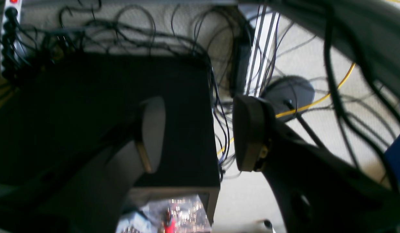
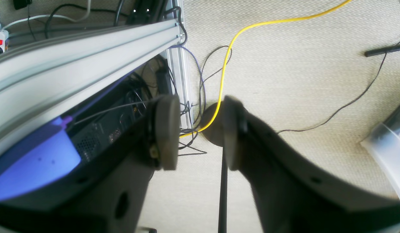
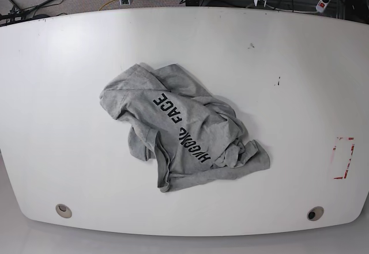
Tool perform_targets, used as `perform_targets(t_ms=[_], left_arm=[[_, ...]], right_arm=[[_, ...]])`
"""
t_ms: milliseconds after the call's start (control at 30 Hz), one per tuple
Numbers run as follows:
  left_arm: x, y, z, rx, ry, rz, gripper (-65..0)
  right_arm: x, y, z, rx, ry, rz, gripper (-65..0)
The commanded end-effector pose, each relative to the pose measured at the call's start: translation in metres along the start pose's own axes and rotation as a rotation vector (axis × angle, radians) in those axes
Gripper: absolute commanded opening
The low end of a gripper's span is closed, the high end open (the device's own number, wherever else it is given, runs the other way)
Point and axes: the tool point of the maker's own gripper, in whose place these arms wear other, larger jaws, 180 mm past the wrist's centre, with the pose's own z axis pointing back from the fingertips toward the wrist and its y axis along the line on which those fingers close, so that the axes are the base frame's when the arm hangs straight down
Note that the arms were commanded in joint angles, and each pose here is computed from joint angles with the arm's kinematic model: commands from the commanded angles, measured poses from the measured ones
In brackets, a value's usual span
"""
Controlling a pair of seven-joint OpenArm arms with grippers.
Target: Fold the T-shirt properly
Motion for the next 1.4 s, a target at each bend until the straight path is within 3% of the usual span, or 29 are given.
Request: perform_targets(t_ms=[0, 100, 567, 867, 1367], left_arm=[[-0.007, 0.006, 0.001, 0.015, 0.002, 0.006, -34.7], [-0.008, 0.005, 0.001, 0.01, 0.011, 0.004, -33.9], [-0.019, 0.008, 0.002, 0.011, 0.016, 0.007, -33.9], [-0.01, 0.012, 0.014, 0.027, -0.096, -0.027, -33.9], [-0.031, 0.016, 0.062, 0.043, -0.231, -0.088, -34.3]], right_arm=[[0.001, -0.006, 0.001, -0.013, 0.002, 0.003, -43.8], [0.022, 0.008, -0.004, 0.014, -0.039, 0.0, -43.9], [0.023, 0.008, -0.003, 0.013, -0.048, -0.005, -44.1], [0.007, 0.005, 0.0, 0.007, -0.055, -0.013, -44.1], [0.001, 0.009, 0.058, -0.045, -0.182, 0.097, -44.1]])
